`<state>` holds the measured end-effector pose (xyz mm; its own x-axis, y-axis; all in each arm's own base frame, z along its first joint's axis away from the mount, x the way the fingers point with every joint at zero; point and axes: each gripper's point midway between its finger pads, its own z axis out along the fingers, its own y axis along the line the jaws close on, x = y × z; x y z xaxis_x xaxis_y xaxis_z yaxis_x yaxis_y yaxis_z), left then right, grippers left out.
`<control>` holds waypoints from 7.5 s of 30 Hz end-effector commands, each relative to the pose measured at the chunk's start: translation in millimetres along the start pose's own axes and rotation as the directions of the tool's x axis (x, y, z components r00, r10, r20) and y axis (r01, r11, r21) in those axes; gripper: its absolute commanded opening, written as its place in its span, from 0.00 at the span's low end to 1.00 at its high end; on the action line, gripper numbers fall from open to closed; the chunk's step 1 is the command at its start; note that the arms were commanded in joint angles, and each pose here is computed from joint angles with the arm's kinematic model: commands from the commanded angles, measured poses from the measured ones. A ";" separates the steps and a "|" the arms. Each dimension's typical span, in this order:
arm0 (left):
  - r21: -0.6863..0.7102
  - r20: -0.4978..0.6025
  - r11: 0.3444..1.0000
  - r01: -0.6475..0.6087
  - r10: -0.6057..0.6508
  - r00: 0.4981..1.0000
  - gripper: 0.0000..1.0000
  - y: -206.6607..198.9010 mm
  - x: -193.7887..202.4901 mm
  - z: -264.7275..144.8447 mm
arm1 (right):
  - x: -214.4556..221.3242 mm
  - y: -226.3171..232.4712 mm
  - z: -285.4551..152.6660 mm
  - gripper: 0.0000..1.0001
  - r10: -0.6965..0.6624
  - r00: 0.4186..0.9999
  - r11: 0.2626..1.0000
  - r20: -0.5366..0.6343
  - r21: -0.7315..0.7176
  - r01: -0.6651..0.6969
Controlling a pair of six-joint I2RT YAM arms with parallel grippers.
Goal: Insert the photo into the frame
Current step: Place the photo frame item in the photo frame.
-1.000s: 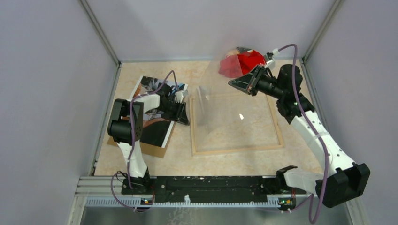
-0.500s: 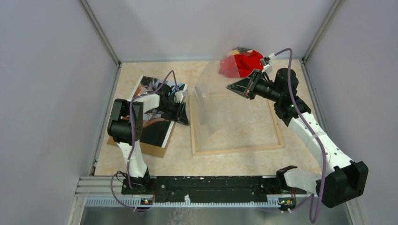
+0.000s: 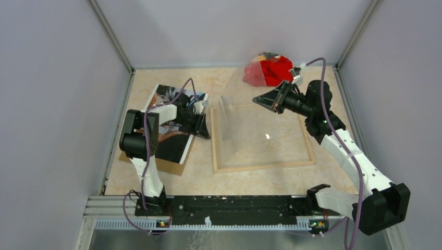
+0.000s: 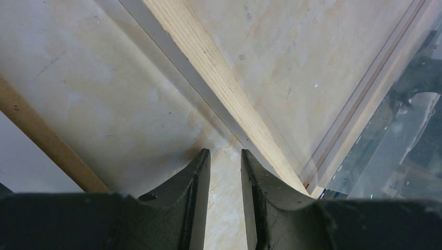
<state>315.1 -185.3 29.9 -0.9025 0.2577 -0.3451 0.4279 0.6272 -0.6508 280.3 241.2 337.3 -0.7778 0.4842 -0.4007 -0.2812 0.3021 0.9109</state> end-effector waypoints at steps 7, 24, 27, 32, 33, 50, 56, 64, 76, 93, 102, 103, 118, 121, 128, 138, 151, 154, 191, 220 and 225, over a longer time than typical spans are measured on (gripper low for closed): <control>0.000 -0.004 1.000 -0.011 0.011 1.000 0.36 3.2 -1.8 0.9 | 0.4 18.0 -5.5 0.00 -0.049 0.999 0.998 0.015 -0.050 0.050; 0.000 -0.013 1.000 -0.006 0.006 1.000 0.36 5.8 0.8 2.8 | -10.1 -17.1 -18.2 0.00 -0.039 0.999 0.999 0.036 0.040 0.037; 0.002 -0.012 1.000 -0.005 0.005 1.000 0.36 5.7 -0.1 2.7 | -14.3 -23.9 -21.7 0.00 -0.047 0.998 0.998 0.032 0.052 0.045; 0.001 -0.012 1.000 -0.006 0.006 1.000 0.36 4.9 -1.8 1.9 | -16.5 -43.0 -25.3 0.00 -0.060 0.998 0.993 0.023 0.105 0.058; 0.002 -0.013 1.000 -0.005 0.005 1.000 0.36 4.8 -1.7 2.0 | -16.5 -46.7 -26.3 0.00 -0.059 0.998 0.992 0.021 0.116 0.057; 0.004 -0.010 1.000 -0.004 0.004 1.000 0.36 3.7 -4.8 1.0 | -25.8 -77.3 -42.2 0.00 -0.198 0.980 0.939 -0.016 0.284 0.194; 0.003 -0.008 1.000 -0.006 0.006 1.000 0.36 2.8 -8.5 -0.2 | -36.6 -79.4 -46.1 0.00 -0.224 0.974 0.928 -0.013 0.301 0.218; 0.005 -0.010 1.000 -0.006 0.006 1.000 0.36 2.7 -8.5 -0.2 | -38.8 -82.2 -42.0 0.00 -0.221 0.975 0.930 -0.027 0.295 0.219; 0.007 -0.013 1.000 -0.005 0.005 1.000 0.35 3.1 -7.1 0.5 | -48.6 -84.6 -50.6 0.00 -0.259 0.966 0.903 -0.020 0.350 0.249; 0.006 -0.018 1.000 0.002 -0.002 1.000 0.35 4.4 -5.3 1.8 | -56.2 -95.8 -55.6 0.00 -0.302 0.953 0.859 -0.038 0.422 0.289; 0.011 -0.020 1.000 0.007 -0.006 1.000 0.35 4.7 -5.5 2.9 | -53.8 -100.2 -52.4 0.00 -0.297 0.954 0.865 -0.050 0.410 0.290; 0.011 -0.019 1.000 0.005 -0.005 1.000 0.35 4.5 -5.8 2.7 | -53.4 -101.5 -51.9 0.00 -0.292 0.955 0.866 -0.049 0.410 0.286; 0.012 -0.020 1.000 0.009 -0.008 1.000 0.34 5.0 -5.0 3.5 | -55.5 -119.0 -63.4 0.00 -0.317 0.947 0.808 -0.062 0.504 0.303; 0.012 -0.024 1.000 0.011 -0.010 1.000 0.34 5.2 -4.1 4.5 | -53.7 -121.7 -63.8 0.00 -0.311 0.948 0.808 -0.064 0.508 0.299; 0.015 -0.029 1.000 0.013 -0.013 1.000 0.33 5.1 -3.3 5.6 | -49.7 -126.9 -63.7 0.00 -0.298 0.952 0.812 -0.064 0.508 0.288; 0.025 -0.042 1.000 0.017 -0.016 0.999 0.33 4.9 1.1 10.0 | -32.0 -141.1 -50.7 0.00 -0.212 0.975 0.868 -0.061 0.447 0.217; 0.037 -0.053 0.999 0.016 -0.014 0.998 0.32 4.6 0.1 15.4 | -17.3 -176.5 -51.3 0.00 -0.171 0.982 0.849 -0.082 0.494 0.189; 0.036 -0.056 0.999 0.016 -0.014 0.998 0.32 5.4 0.3 15.8 | -10.7 -195.2 -52.5 0.00 -0.159 0.982 0.831 -0.101 0.523 0.189; 0.045 -0.036 0.999 -0.011 0.013 0.999 0.31 0.8 -7.5 1.8 | -12.4 -62.4 -37.2 0.00 -0.075 0.995 0.993 -0.068 0.089 0.081; 0.058 0.030 0.997 -0.059 0.058 0.998 0.32 -1.5 -31.8 -27.7 | -27.3 35.3 -28.7 0.00 -0.028 0.999 0.983 -0.030 -0.182 0.023; 0.068 0.021 0.997 -0.041 0.040 0.999 0.32 0.2 -26.1 -26.0 | -23.9 42.5 -25.6 0.00 -0.029 0.999 0.978 -0.044 -0.208 0.019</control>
<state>333.2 -172.1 40.6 -0.9024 0.2672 -0.3380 0.4304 0.5925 -0.6809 278.3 214.8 350.3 -0.8221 0.4433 -0.3571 -0.3063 0.1844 0.9339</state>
